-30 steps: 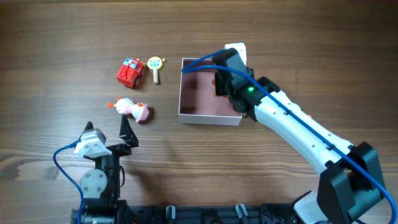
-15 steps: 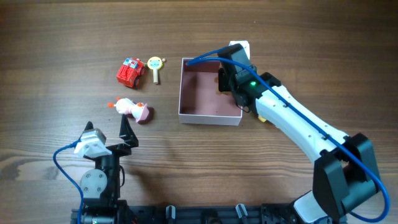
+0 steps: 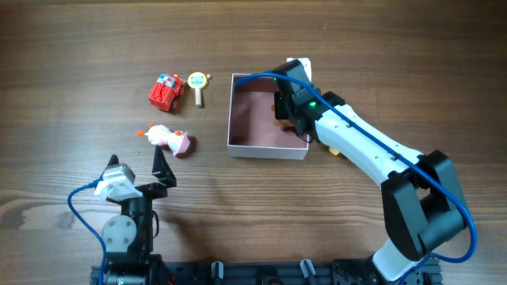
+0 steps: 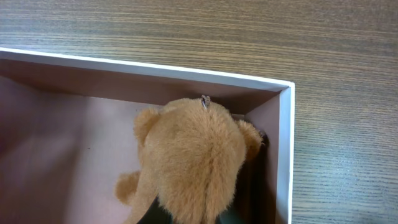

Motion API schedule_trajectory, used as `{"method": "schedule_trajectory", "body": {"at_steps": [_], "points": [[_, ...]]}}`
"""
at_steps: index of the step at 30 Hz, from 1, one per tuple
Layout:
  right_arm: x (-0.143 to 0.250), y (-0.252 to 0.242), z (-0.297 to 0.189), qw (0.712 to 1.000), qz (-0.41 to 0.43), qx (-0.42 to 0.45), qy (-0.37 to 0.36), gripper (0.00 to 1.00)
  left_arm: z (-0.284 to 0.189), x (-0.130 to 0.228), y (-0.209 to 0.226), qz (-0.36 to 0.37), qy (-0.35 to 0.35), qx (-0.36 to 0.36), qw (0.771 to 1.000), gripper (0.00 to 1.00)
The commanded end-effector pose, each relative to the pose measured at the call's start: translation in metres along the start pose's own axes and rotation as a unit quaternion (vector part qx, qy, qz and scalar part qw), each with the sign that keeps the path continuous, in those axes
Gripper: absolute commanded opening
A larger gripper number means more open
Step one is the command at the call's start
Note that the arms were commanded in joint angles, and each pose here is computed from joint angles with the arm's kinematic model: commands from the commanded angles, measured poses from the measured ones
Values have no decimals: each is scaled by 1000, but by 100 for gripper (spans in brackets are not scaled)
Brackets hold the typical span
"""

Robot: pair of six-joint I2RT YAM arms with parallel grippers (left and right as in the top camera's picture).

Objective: Pack container
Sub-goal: 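Lower the teddy bear into the box and adjust it with right gripper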

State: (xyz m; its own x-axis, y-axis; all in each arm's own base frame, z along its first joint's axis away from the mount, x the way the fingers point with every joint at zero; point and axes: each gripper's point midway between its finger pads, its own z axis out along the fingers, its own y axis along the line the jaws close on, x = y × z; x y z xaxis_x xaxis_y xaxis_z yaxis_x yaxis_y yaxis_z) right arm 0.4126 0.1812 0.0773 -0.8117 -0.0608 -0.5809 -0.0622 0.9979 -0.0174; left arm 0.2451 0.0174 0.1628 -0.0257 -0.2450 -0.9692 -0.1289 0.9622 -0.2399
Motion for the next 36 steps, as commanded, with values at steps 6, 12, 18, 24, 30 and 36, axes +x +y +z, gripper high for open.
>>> {"method": "schedule_trajectory", "body": {"at_steps": [6,12,18,24,30,36], "points": [[-7,-1,5,1000,-4,12,-9,4,0,3,-2,10,2,8,1000,100],[-7,-1,5,1000,-4,12,-9,4,0,3,-2,10,2,8,1000,100],[-7,-1,5,1000,-4,12,-9,4,0,3,-2,10,2,8,1000,100],[-5,-2,9,1000,-5,16,-7,6,0,3,-2,10,2,7,1000,100],[8,-2,24,1000,-11,24,12,13,0,3,-2,10,2,8,1000,100],[8,-2,25,1000,-11,23,11,41,0,3,-2,10,2,8,1000,100]]}}
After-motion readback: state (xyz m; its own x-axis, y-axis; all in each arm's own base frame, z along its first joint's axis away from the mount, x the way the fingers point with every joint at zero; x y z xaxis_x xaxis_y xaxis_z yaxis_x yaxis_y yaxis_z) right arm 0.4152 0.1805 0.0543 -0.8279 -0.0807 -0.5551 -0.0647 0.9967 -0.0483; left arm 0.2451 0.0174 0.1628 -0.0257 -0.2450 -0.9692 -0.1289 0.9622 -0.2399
